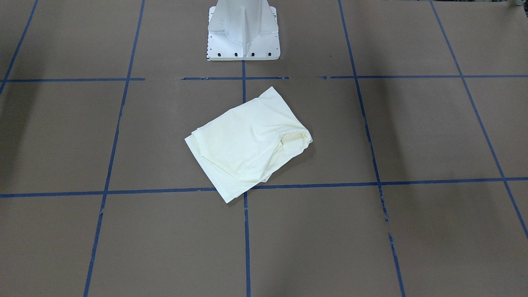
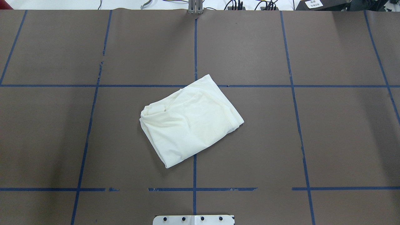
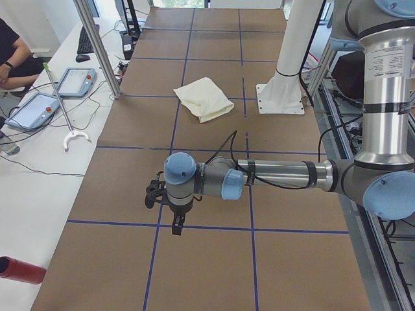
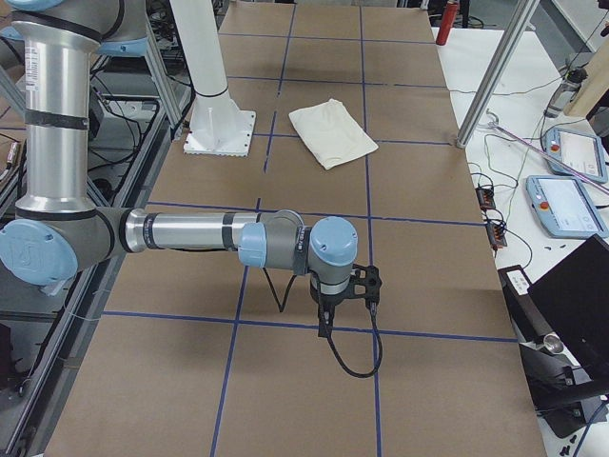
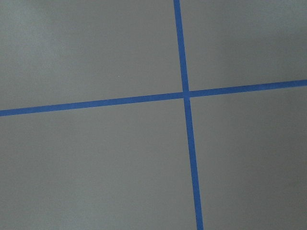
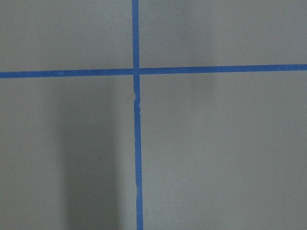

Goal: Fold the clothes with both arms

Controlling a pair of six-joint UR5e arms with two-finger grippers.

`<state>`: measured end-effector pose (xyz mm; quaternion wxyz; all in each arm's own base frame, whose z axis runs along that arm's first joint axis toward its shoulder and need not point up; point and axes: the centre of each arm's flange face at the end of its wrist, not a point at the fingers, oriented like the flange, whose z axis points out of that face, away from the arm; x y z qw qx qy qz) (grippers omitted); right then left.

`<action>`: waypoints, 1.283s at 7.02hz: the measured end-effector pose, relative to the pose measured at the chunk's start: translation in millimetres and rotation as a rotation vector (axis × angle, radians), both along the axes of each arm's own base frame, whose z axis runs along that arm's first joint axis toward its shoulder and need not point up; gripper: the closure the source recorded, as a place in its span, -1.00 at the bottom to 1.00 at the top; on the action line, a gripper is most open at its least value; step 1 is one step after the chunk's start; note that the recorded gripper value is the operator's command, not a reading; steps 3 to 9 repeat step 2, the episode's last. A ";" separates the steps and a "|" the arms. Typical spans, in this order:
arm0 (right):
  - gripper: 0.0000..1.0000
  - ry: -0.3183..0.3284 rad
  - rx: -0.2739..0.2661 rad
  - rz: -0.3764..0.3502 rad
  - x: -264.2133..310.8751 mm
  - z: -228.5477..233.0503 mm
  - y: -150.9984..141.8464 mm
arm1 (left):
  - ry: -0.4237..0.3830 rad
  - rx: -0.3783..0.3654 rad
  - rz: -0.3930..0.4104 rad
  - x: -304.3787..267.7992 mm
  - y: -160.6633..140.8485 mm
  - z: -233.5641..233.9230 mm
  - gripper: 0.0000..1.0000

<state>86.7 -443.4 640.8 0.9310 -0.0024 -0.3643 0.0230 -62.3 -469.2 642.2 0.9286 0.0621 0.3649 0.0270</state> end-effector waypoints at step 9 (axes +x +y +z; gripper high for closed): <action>-1.00 0.000 -0.006 0.002 0.0 2.8 0.5 | 0.000 0.003 0.001 0.0 -0.5 -0.9 -1.00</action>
